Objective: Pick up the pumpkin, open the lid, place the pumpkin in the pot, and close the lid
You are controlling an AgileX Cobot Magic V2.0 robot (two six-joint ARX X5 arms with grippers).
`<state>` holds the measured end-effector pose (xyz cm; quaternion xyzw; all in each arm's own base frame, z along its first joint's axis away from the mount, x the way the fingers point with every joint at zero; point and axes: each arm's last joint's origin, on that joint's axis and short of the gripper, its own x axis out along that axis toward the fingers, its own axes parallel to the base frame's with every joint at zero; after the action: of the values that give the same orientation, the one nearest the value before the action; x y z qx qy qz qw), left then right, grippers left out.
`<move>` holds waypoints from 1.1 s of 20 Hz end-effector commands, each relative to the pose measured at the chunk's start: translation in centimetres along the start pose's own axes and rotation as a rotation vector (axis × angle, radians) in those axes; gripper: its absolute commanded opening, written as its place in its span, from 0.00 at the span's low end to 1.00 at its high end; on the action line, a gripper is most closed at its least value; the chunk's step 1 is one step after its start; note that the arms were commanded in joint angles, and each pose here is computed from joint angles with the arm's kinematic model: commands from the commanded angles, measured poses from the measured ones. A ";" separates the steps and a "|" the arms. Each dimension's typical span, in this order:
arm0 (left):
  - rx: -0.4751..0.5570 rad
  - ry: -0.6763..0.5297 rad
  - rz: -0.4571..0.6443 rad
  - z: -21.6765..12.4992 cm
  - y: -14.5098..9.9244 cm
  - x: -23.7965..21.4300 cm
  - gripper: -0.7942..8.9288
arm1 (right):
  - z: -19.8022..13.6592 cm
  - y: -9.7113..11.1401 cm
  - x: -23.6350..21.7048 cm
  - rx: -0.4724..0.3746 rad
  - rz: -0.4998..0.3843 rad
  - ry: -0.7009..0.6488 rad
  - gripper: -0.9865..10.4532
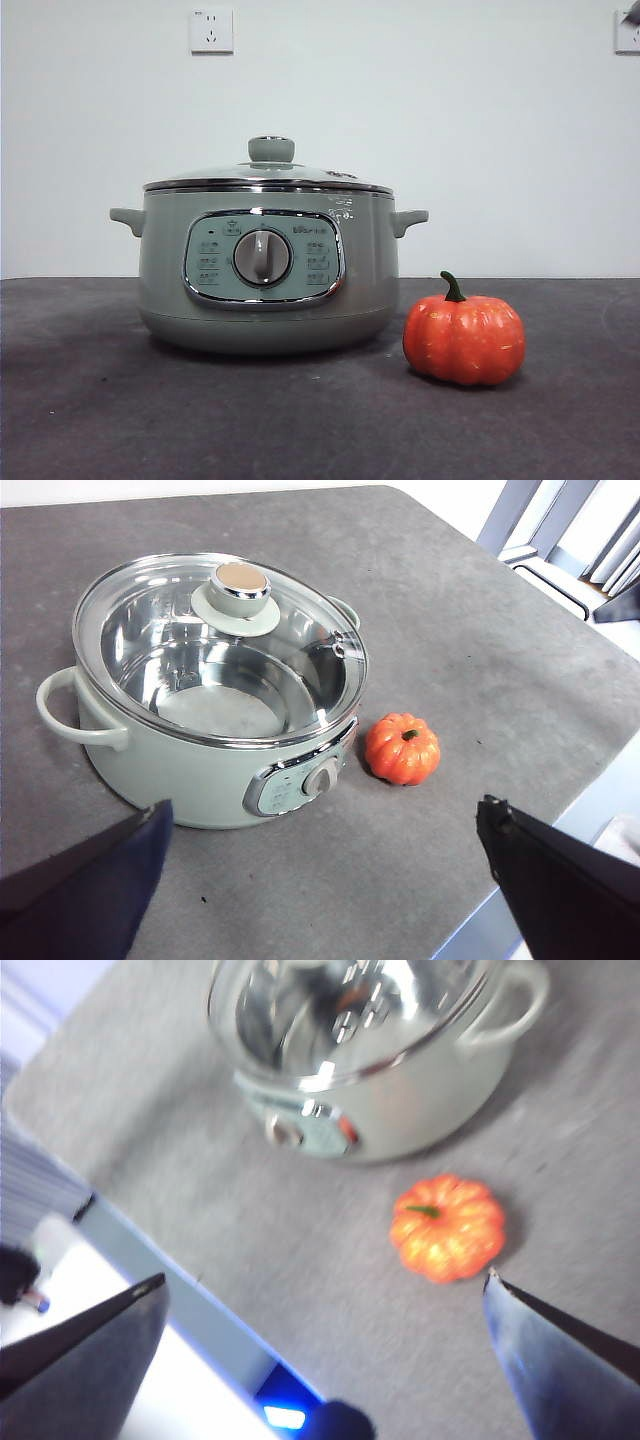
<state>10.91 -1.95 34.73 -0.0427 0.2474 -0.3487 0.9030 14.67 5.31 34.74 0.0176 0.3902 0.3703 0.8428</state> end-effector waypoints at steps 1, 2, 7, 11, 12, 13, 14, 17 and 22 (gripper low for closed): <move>0.010 -0.006 -0.004 0.1 -0.1 -0.1 0.84 | 0.7 -0.5 1.9 -0.016 -0.021 0.062 0.69; 0.010 -0.006 -0.004 0.1 -0.1 -0.1 0.84 | 1.0 -0.7 2.9 -0.036 -0.038 0.096 0.69; 0.010 -0.006 -0.004 0.1 -0.1 -0.1 0.84 | 2.2 -1.5 8.9 -0.117 -0.095 0.228 0.69; 0.010 -0.006 -0.004 0.1 -0.1 -0.1 0.84 | 2.2 -2.4 13.9 -0.161 -0.162 0.338 0.69; 0.010 -0.006 -0.005 0.1 -0.1 -0.1 0.84 | 2.2 -2.8 15.0 -0.162 -0.172 0.358 0.69; 0.010 -0.006 -0.005 0.1 -0.1 -0.1 0.84 | 2.1 -3.0 15.8 -0.164 -0.176 0.368 0.69; 0.010 -0.006 -0.005 0.1 -0.1 -0.1 0.84 | 2.0 -3.3 16.8 -0.162 -0.177 0.380 0.69; 0.010 -0.006 -0.004 0.1 -0.1 -0.1 0.84 | 1.6 -4.2 18.9 -0.151 -0.179 0.421 0.69; 0.010 -0.006 -0.004 0.1 -0.1 -0.1 0.84 | 0.8 -5.4 21.5 -0.141 -0.196 0.473 0.69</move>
<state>10.91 -1.95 34.73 -0.0427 0.2474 -0.3487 0.9030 27.42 15.15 19.91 -0.1626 0.5508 0.3049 0.7597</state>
